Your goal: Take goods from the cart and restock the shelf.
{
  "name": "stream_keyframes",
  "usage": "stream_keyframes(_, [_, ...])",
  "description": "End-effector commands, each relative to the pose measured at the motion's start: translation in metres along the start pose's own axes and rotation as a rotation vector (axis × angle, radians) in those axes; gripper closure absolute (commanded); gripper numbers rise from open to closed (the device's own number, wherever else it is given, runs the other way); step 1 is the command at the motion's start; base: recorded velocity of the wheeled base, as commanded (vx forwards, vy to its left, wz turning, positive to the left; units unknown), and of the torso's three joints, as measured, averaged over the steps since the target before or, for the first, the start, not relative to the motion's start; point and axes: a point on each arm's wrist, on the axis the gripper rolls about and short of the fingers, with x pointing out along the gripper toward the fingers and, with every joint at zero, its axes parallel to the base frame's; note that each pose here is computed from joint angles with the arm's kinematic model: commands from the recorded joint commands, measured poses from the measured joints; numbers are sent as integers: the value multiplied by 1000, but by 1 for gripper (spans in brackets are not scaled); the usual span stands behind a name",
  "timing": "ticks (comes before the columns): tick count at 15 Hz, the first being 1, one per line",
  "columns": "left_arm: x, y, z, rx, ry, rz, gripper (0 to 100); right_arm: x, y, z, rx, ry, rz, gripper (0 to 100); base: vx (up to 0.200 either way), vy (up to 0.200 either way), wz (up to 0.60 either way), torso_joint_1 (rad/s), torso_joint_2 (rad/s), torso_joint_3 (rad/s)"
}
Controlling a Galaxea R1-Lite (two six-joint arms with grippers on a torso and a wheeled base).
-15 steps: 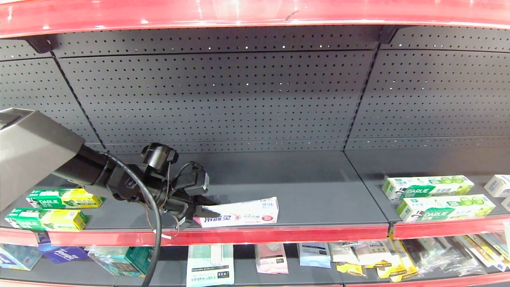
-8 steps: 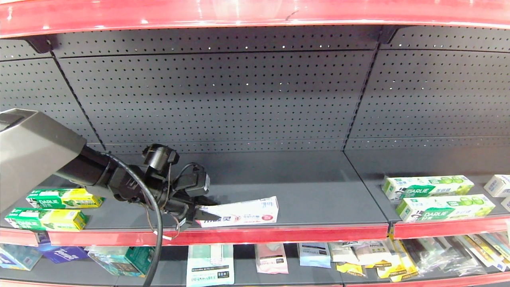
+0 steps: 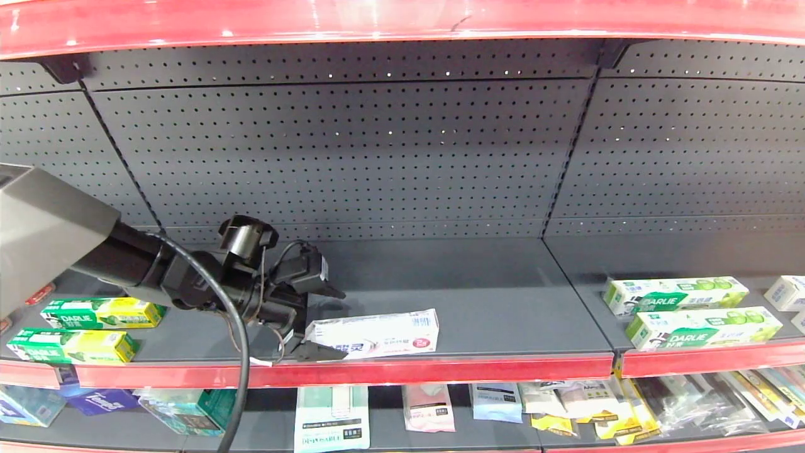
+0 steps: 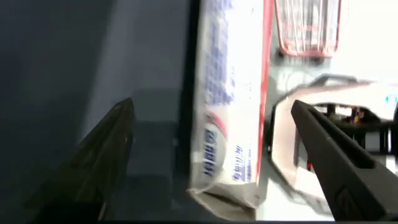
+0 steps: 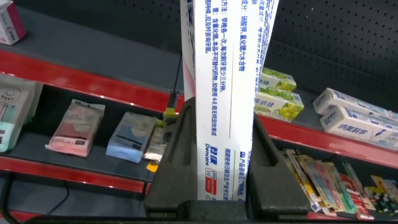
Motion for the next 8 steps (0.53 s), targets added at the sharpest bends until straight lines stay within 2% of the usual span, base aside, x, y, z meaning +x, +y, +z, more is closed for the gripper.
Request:
stream_keyframes(1, [-10, 3, 15, 18, -31, 29, 0, 0, 0, 0, 0, 2, -1, 100, 0, 0, 0, 0, 0, 0])
stream_keyframes(2, [-19, 4, 25, -26, -60, 57, 0, 0, 0, -1, 0, 4, 0, 100, 0, 0, 0, 0, 0, 0])
stream_keyframes(3, [-22, 6, 29, -48, -76, 76, 0, 0, 0, -1, 0, 7, 1, 100, 0, 0, 0, 0, 0, 0])
stream_keyframes(4, [-26, 11, 34, -73, -122, 131, 0, 0, 0, -1, 2, 10, 2, 100, 0, 0, 0, 0, 0, 0])
stream_keyframes(5, [-30, 17, 34, -83, -153, 195, 0, 1, 1, -2, 2, 13, 3, 100, 0, 0, 0, 0, 0, 0])
stream_keyframes(6, [-33, 23, 32, -113, -170, 290, 0, 1, 1, -3, 2, 16, 4, 100, 0, 0, 0, 0, 0, 0])
stream_keyframes(7, [-35, 25, 32, -182, -179, 419, 0, 1, 1, -4, 4, 19, 9, 100, 0, 0, 0, 0, 0, 0])
stream_keyframes(8, [-36, 26, 33, -274, -203, 565, 0, 1, 1, -3, 7, 21, 9, 100, 0, 0, 0, 0, 0, 0])
